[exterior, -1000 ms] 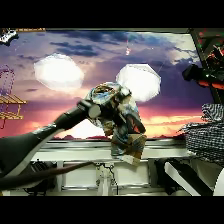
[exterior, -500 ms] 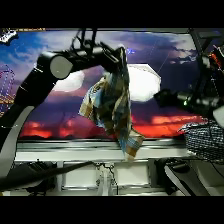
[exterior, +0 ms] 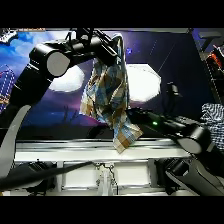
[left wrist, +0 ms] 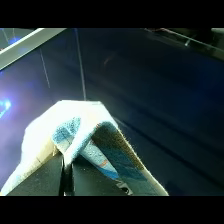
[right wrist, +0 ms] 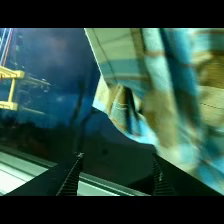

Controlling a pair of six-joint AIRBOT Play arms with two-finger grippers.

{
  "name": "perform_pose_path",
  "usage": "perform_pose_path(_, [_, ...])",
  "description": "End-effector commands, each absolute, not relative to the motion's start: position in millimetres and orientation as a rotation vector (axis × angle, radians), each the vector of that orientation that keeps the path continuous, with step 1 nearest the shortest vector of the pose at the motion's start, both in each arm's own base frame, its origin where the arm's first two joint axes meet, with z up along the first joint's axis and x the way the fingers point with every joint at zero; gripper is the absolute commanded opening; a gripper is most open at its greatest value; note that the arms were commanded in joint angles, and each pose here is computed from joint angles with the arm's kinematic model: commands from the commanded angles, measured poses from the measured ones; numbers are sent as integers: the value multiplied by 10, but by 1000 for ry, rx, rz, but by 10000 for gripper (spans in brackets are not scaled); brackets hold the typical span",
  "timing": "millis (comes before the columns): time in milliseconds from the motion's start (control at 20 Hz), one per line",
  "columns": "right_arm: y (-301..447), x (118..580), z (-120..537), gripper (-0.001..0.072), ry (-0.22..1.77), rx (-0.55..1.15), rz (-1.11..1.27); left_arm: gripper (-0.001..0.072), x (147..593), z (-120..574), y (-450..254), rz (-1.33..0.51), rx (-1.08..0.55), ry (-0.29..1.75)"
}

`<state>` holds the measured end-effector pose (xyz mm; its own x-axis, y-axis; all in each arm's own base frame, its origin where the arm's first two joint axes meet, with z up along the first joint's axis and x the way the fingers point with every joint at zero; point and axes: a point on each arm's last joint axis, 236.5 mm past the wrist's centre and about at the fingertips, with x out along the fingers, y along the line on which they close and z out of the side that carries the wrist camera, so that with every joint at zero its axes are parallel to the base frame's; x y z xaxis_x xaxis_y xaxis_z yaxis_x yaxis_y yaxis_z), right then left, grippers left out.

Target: Fold the clothes and pants, and hang the long-sleeved shirts on hangers.

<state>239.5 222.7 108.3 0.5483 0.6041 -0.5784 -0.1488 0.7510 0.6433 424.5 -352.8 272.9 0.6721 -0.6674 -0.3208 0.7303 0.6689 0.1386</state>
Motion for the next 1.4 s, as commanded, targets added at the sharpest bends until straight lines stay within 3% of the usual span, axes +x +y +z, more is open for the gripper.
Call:
perform_pose_path(0, [2635,2715,835,484,879,658,456,15,4173,2716,-3607,-806,318,240])
perform_pose_path(300, [2868,3083,483,484,962,647,370,16,3971,2692,-3821,-853,357,231])
perform_pose_path(600, [2278,3024,45,426,1106,627,63,16,3694,2693,-4090,-924,377,214])
perform_pose_path(850, [2078,3194,70,398,1041,764,-89,16,3645,2690,-4136,-936,396,204])
perform_pose_path(950, [2013,3198,52,323,1035,773,-129,16,3701,2659,-4101,-914,437,197])
perform_pose_path(1150, [1972,3146,43,36,1043,718,-129,16,3848,2497,-4075,-891,460,222])
perform_pose_path(1350, [2134,2974,308,34,1018,544,65,16,4262,2269,-3842,-814,450,268])
